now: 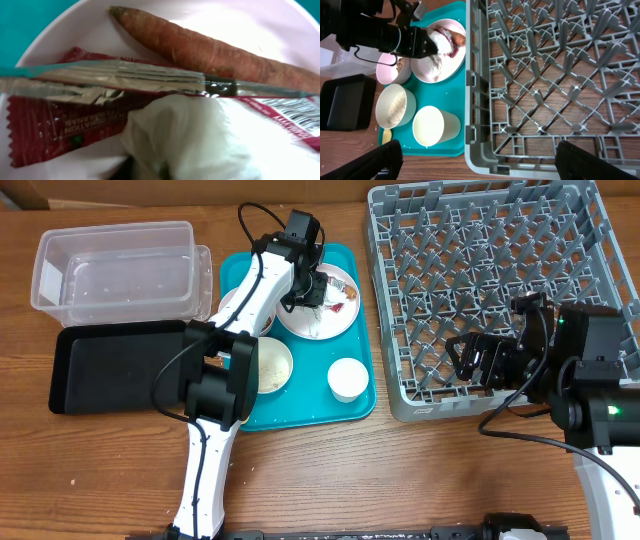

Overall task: Sort waste into correct bins and load items into the dishwasher
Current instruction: 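Grasp the crumpled white tissue on the plate with the left gripper, then carry the tissue left and drop it into the clear bin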

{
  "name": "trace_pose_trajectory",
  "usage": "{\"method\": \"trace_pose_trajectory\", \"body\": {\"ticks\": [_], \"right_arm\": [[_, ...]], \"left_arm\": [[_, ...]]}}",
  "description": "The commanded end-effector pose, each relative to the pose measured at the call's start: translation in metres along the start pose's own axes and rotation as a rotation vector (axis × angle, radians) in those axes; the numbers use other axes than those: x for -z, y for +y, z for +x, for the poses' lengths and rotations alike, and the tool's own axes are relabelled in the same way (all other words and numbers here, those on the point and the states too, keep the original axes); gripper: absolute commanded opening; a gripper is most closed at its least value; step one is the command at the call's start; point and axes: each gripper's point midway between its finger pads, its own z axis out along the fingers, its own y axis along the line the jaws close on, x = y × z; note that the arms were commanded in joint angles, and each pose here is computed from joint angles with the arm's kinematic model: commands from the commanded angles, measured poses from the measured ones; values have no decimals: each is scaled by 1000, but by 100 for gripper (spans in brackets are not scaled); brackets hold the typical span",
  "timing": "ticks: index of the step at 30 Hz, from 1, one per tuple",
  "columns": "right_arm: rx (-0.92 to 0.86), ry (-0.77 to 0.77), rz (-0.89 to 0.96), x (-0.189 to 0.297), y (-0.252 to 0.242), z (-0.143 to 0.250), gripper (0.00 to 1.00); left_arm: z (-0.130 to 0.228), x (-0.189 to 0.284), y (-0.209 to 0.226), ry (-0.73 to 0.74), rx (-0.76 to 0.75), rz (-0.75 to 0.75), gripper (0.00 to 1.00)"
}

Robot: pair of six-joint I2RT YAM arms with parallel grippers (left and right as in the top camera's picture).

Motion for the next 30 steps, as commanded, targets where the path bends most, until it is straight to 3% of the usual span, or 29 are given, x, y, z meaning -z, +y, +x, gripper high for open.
{"method": "trace_pose_trajectory", "body": {"ticks": [1, 8, 15, 18, 20, 30], "right_arm": [[14, -28, -11, 7, 5, -9, 100], [8, -14, -8, 7, 4, -5, 100], [4, -5, -3, 7, 3, -3, 100], [3, -2, -3, 7, 3, -2, 100], [1, 2, -3, 7, 3, -1, 100], [1, 3, -3, 7, 3, -1, 100]], "left_arm": [[6, -14, -2, 27, -6, -15, 4], [-7, 26, -6, -6, 3, -9, 4], [-49, 143, 12, -170, 45, -15, 4], [-59, 181, 45, -233, 100, -63, 4], [-59, 202, 97, -256, 185, -131, 4], [-27, 219, 273, -277, 489, -272, 4]]}}
